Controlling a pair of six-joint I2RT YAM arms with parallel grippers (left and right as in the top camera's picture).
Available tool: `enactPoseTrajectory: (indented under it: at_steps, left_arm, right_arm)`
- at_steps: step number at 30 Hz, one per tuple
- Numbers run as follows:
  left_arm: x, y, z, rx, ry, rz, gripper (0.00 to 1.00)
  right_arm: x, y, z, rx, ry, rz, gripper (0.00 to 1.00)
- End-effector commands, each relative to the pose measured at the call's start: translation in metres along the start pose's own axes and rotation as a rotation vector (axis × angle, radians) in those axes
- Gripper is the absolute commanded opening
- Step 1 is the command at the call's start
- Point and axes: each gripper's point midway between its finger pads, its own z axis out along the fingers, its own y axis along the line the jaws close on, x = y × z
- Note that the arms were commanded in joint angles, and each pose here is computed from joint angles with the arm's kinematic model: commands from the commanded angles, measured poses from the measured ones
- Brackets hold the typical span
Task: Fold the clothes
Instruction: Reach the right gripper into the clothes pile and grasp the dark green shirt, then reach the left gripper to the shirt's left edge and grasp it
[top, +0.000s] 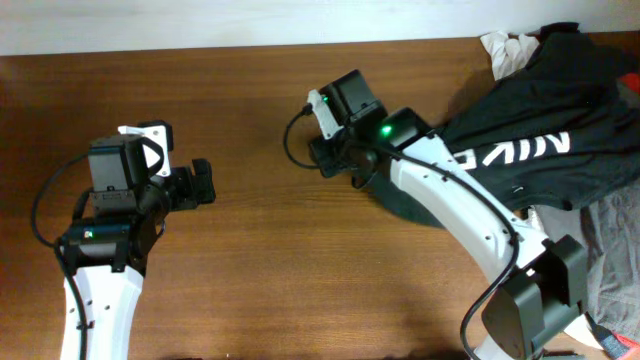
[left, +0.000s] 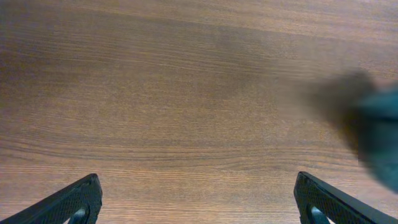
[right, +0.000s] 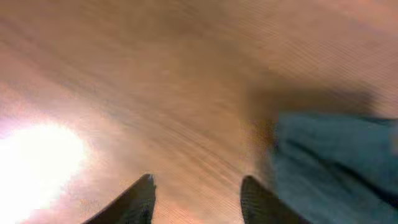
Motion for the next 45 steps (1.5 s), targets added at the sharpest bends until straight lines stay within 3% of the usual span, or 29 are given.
enactPoseTrajectory:
  at_steps: [1, 5, 9, 15, 21, 26, 32, 39, 41, 42, 44, 45]
  left_arm:
    - [-0.004, -0.016, 0.002, 0.080, 0.004, 0.003, 0.98]
    - [0.001, -0.043, 0.012, 0.154, 0.035, 0.048, 0.94]
    - [0.008, -0.083, 0.029, 0.228, 0.062, 0.127, 0.94]
    - [0.047, -0.158, 0.079, 0.355, 0.211, 0.075, 0.94]
    - [0.094, -0.217, 0.137, 0.409, 0.328, -0.010, 0.89]
    - [0.122, -0.252, 0.177, 0.443, 0.341, -0.068, 0.89]
    - [0.155, -0.271, 0.205, 0.458, 0.373, -0.083, 0.89]
    - [0.139, -0.302, 0.206, 0.545, 0.257, -0.077, 0.54]
    - [0.137, -0.303, 0.206, 0.543, 0.245, -0.076, 0.37]
    - [0.136, -0.303, 0.206, 0.541, 0.239, -0.076, 0.15]
    - [0.134, -0.303, 0.206, 0.547, 0.227, -0.063, 0.02]
    - [0.130, -0.303, 0.206, 0.552, 0.212, -0.047, 0.01]
  right_arm:
    - [-0.028, -0.058, -0.053, 0.238, -0.104, 0.055, 0.67]
    - [-0.035, -0.117, -0.137, 0.361, -0.167, 0.175, 0.69]
    - [-0.009, -0.163, -0.197, 0.446, -0.164, 0.296, 0.75]
    - [0.062, -0.223, -0.266, 0.577, -0.117, 0.529, 0.99]
    - [0.084, -0.235, -0.278, 0.475, -0.142, 0.662, 0.99]
    - [0.090, -0.234, -0.278, 0.473, -0.123, 0.672, 0.99]
    - [0.092, -0.232, -0.277, 0.469, -0.109, 0.675, 0.99]
    - [0.092, -0.231, -0.276, 0.461, -0.109, 0.675, 0.99]
    - [0.092, -0.231, -0.276, 0.461, -0.108, 0.676, 0.99]
    - [0.092, -0.231, -0.276, 0.461, -0.108, 0.676, 0.99]
    - [0.092, -0.231, -0.276, 0.461, -0.109, 0.675, 0.99]
    - [0.092, -0.231, -0.276, 0.461, -0.108, 0.676, 0.99]
